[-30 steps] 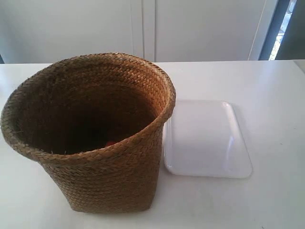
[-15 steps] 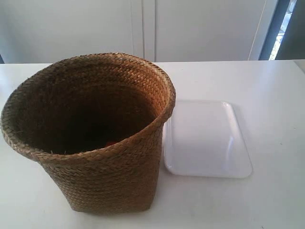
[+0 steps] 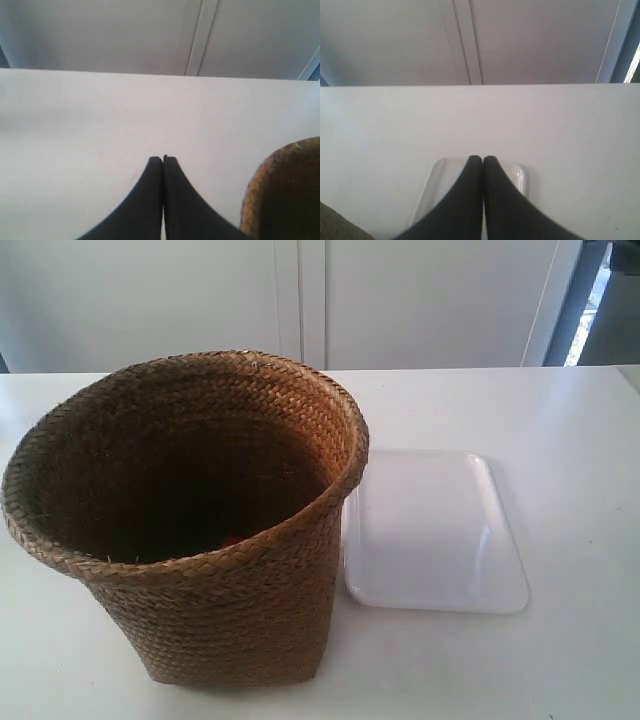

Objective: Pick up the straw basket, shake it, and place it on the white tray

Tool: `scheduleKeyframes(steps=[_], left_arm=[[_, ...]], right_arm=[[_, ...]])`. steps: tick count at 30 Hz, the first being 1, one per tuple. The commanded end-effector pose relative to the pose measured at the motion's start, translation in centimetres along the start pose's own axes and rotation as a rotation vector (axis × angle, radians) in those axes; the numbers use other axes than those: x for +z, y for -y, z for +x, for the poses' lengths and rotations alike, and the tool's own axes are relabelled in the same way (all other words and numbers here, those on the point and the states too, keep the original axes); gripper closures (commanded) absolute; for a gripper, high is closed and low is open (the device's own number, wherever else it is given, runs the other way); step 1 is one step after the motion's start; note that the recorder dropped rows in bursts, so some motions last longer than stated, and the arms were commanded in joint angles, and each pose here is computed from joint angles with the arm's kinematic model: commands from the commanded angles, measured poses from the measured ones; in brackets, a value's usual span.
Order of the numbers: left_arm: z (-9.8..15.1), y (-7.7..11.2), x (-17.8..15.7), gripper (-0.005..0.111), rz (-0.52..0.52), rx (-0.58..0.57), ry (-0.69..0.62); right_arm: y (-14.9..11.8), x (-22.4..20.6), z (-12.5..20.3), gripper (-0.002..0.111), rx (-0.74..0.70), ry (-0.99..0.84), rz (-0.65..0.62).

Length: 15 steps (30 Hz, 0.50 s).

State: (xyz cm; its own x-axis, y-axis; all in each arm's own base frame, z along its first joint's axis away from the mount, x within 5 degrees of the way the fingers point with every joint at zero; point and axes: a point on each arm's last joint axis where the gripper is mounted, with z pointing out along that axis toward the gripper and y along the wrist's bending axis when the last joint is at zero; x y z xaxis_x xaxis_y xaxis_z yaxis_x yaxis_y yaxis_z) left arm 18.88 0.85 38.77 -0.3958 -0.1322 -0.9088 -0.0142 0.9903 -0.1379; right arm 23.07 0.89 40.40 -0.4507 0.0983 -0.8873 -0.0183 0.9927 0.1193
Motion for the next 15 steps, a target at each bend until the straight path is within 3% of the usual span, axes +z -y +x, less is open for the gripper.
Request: scheduleKeyframes(steps=[1,4,8,9,15], left_arm=[[-2.2,-0.8,1.6,0.107,-0.014,-0.035,-0.117],[-3.1,-0.6,3.2,0.107,0.029,-0.040,-0.256],[-3.2,0.4,4.6,0.107,0.197,0.024,-0.455],[-3.5,0.6,4.5,0.107,0.230,0.054,-0.479],[-3.4,0.9,3.7,0.107,0.254,0.099,-0.505]], right_arm=[[0.0,1.6,-1.9,0.108,-0.026,-0.109,0.009],[-0.2,3.3,-2.8,0.107,-0.006,-0.189,-0.009],[-0.9,4.7,-3.1,0.096,-0.020,-0.335,-0.075],[-1.1,5.0,-3.1,0.092,-0.023,-0.351,-0.100],[-1.3,5.3,-2.9,0.091,-0.001,-0.366,-0.128]])
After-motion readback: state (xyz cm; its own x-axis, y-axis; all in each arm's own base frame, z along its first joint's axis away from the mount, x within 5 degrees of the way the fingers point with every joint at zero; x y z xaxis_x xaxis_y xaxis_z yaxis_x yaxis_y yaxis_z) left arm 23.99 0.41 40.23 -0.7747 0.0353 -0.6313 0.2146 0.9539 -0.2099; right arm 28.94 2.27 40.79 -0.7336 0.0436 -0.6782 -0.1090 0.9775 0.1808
